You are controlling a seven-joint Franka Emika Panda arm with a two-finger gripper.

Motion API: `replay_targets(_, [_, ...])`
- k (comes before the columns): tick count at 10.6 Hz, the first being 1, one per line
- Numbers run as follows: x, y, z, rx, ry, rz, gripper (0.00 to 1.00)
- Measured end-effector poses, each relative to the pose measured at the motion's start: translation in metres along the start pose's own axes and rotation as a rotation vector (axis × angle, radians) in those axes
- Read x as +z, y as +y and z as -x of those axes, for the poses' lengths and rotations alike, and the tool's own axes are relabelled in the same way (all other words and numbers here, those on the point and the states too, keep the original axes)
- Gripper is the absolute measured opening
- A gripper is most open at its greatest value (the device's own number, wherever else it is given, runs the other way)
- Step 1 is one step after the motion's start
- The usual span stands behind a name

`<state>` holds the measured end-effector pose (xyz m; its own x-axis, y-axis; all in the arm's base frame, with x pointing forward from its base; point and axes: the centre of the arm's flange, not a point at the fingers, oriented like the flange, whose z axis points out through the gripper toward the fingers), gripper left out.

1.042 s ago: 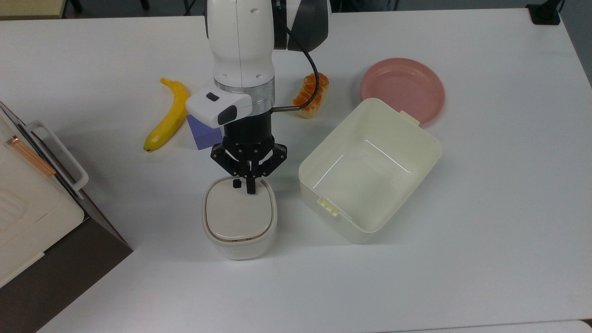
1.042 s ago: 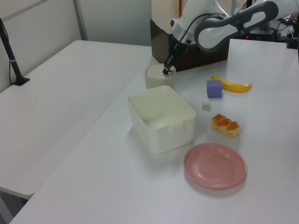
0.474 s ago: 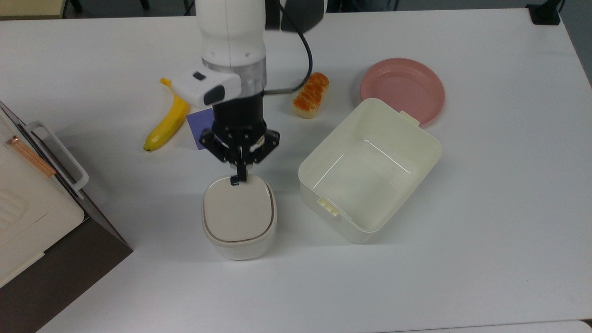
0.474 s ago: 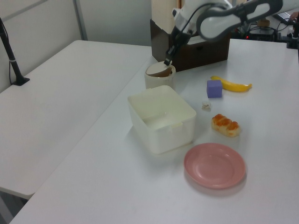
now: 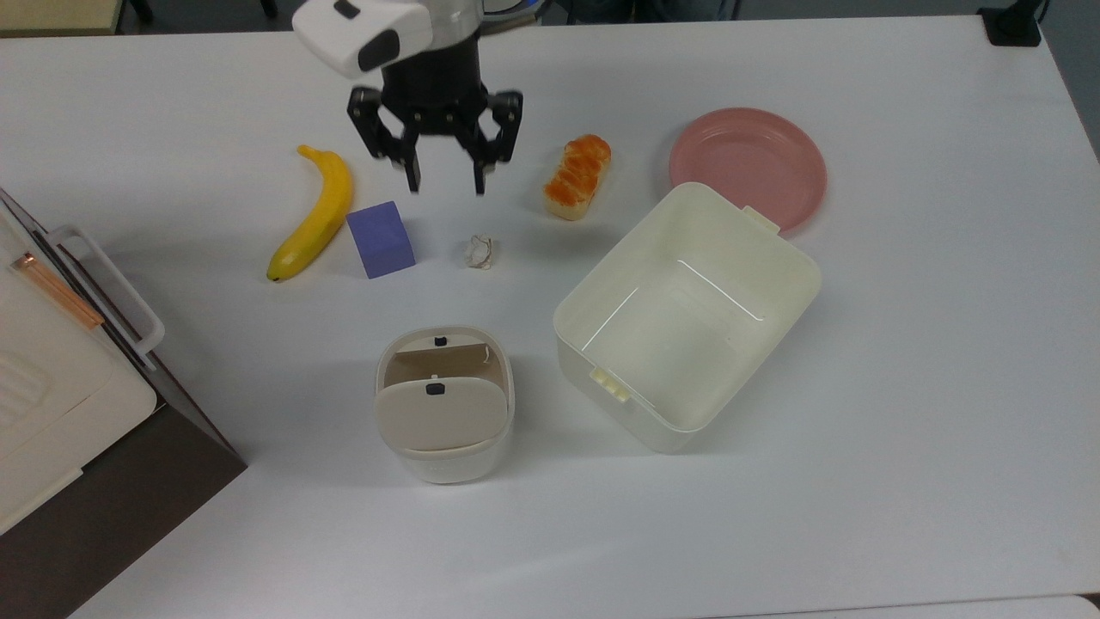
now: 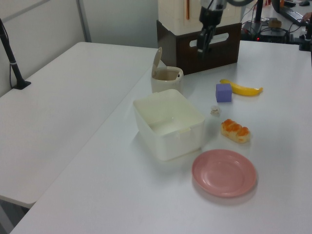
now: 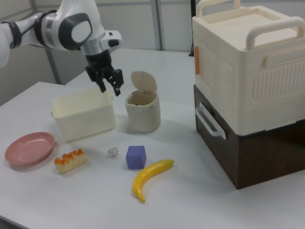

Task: Open the trash can
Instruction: 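Lift the gripper up away from the opened trash can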

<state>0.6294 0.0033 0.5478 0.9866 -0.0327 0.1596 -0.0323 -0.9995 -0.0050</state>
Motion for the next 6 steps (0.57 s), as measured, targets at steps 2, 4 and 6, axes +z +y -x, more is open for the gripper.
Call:
replay_targets(2, [-0.012,0.001,0.014,-0.007,-0.064,0.001,0.96])
replay_targets(4, [-0.016,0.002,0.019,-0.019,-0.083,0.001,1.0])
replay_targets(6, [-0.015,0.007,0.022,-0.012,-0.106,0.002,1.0])
